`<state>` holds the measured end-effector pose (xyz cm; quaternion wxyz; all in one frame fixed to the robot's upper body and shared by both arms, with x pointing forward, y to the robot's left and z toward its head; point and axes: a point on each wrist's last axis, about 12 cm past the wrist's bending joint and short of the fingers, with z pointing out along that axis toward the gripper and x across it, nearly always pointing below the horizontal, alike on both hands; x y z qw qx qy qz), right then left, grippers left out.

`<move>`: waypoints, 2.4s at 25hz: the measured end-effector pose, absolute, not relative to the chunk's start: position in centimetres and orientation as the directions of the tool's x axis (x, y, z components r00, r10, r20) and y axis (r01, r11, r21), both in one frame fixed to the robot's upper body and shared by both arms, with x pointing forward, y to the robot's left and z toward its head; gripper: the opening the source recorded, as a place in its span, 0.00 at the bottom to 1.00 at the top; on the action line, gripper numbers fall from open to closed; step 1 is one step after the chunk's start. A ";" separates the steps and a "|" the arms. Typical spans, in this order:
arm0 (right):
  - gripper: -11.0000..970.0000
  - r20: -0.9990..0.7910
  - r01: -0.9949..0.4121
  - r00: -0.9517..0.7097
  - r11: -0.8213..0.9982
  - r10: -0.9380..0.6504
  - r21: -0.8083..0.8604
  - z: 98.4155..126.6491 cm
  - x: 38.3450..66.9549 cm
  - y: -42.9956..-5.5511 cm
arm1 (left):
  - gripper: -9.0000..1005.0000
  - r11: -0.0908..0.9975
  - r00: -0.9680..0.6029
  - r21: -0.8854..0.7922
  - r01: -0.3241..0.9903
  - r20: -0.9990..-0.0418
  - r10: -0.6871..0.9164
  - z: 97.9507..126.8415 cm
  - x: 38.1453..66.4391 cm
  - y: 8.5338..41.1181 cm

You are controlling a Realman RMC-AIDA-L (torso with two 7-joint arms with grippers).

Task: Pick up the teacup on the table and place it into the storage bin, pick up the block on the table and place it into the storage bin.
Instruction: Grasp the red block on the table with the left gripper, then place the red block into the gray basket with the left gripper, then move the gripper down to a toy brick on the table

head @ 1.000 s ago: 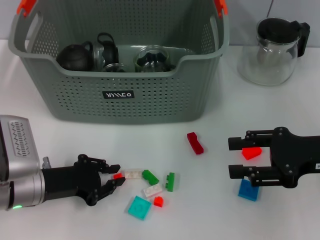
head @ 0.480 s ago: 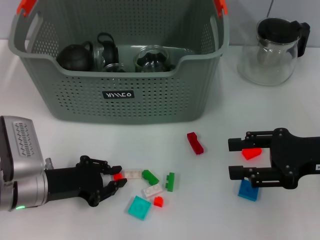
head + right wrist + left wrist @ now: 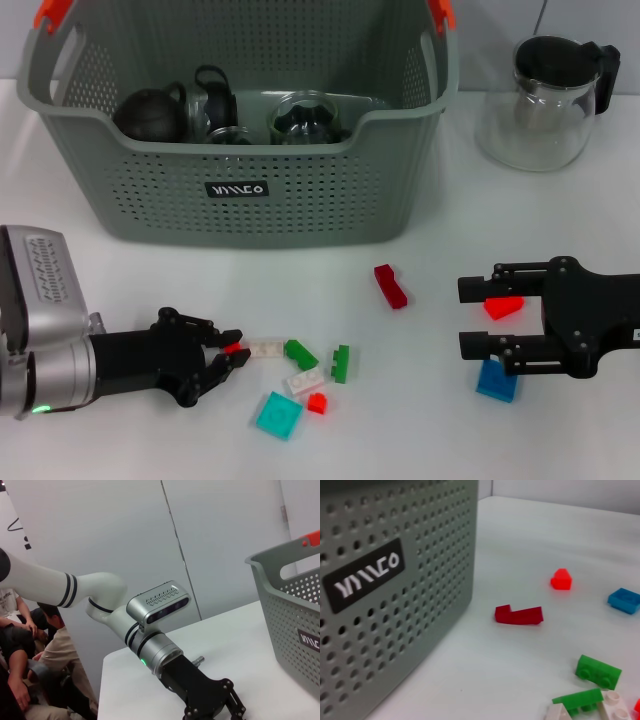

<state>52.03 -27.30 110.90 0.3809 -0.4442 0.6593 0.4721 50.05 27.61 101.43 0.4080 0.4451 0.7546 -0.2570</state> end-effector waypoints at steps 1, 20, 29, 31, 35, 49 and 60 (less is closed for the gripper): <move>0.71 -0.922 -0.945 -0.315 0.160 -0.226 0.284 110.9 52.0 -27.3 | 0.19 0.474 -0.276 -0.028 0.880 -0.843 0.462 101.4 50.1 27.6; 0.71 -0.922 -0.946 -0.314 0.155 -0.225 0.284 110.9 52.1 -27.2 | 0.21 0.347 -0.271 -0.325 0.879 -0.942 -0.196 115.3 53.1 31.9; 0.71 -0.922 -0.948 -0.310 0.151 -0.230 0.281 111.0 52.2 -27.1 | 0.22 0.560 -0.482 -0.428 0.709 -0.874 -0.058 119.7 62.2 28.4; 0.71 -0.922 -0.947 -0.311 0.151 -0.230 0.282 111.0 52.2 -27.1 | 0.22 0.647 -0.522 -0.385 0.659 -0.853 0.025 119.7 63.7 27.5; 0.71 -0.922 -0.948 -0.311 0.149 -0.229 0.283 111.0 52.1 -27.0 | 0.23 0.740 -0.572 -0.304 0.600 -0.810 0.131 119.2 65.3 26.1; 0.71 -0.924 -0.948 -0.310 0.149 -0.226 0.282 111.0 52.2 -26.9 | 0.31 0.773 -0.599 -0.347 0.531 -0.799 0.053 119.0 65.7 25.4; 0.71 -0.924 -0.948 -0.309 0.148 -0.225 0.282 111.0 52.2 -26.9 | 0.40 0.392 -0.304 -0.370 0.842 -0.927 -0.220 118.8 56.8 30.9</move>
